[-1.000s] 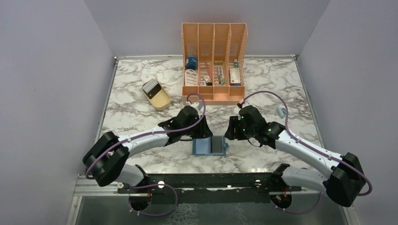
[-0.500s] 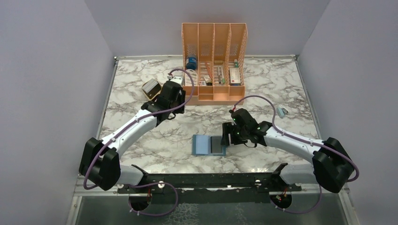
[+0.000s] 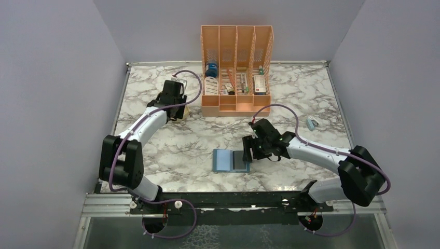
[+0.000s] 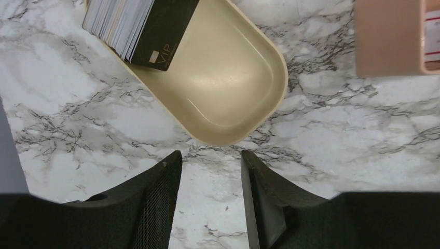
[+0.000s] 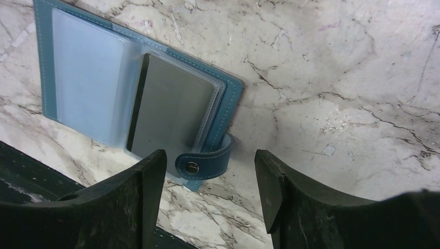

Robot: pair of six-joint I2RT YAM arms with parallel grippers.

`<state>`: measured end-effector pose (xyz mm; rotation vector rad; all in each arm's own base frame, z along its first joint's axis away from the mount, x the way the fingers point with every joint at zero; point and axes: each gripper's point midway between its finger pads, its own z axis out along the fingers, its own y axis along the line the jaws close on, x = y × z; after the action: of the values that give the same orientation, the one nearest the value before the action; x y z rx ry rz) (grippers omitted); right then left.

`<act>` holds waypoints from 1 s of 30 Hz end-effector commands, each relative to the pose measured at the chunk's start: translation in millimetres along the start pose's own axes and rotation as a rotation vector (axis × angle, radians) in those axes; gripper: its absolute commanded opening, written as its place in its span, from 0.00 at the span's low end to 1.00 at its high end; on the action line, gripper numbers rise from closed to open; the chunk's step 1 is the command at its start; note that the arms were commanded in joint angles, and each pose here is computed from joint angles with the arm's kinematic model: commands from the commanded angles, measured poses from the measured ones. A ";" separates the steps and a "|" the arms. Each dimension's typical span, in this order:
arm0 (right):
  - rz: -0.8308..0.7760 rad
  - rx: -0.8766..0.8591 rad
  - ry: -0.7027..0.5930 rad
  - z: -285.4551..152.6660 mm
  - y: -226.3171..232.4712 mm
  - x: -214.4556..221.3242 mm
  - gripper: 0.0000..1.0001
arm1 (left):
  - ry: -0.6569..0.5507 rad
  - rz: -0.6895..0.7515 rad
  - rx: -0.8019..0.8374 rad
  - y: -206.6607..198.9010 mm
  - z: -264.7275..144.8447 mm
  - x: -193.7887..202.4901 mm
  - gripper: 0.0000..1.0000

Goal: Put the credit cards into the card holder
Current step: Pick up the credit card from the storage box.

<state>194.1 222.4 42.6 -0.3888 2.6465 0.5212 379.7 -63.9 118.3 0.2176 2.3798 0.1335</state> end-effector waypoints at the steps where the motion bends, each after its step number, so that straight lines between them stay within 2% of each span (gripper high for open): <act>1: -0.034 -0.016 0.028 0.1 5.2 2.3 0.64 | 0.017 0.112 0.000 8.1 12.6 -0.2 0.49; 7: -0.038 0.107 0.032 -5.9 -15.1 0.9 0.64 | 0.022 0.224 -0.079 29.0 26.6 -12.6 0.53; 14: -0.013 0.200 -0.017 -16.3 -29.5 -7.3 0.62 | 0.037 0.336 -0.223 55.4 46.1 -30.5 0.54; 20: 0.021 0.193 -0.044 -21.4 -27.6 -9.5 0.61 | 0.054 0.401 -0.295 69.7 67.9 -46.7 0.54; 30: 0.047 0.158 -0.077 -31.1 -17.4 -20.1 0.62 | 0.071 0.428 -0.302 77.9 96.0 -54.0 0.53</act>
<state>199.1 191.6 54.4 -0.2923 2.6539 0.3005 477.1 -1.4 84.4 0.5946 2.3530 0.6600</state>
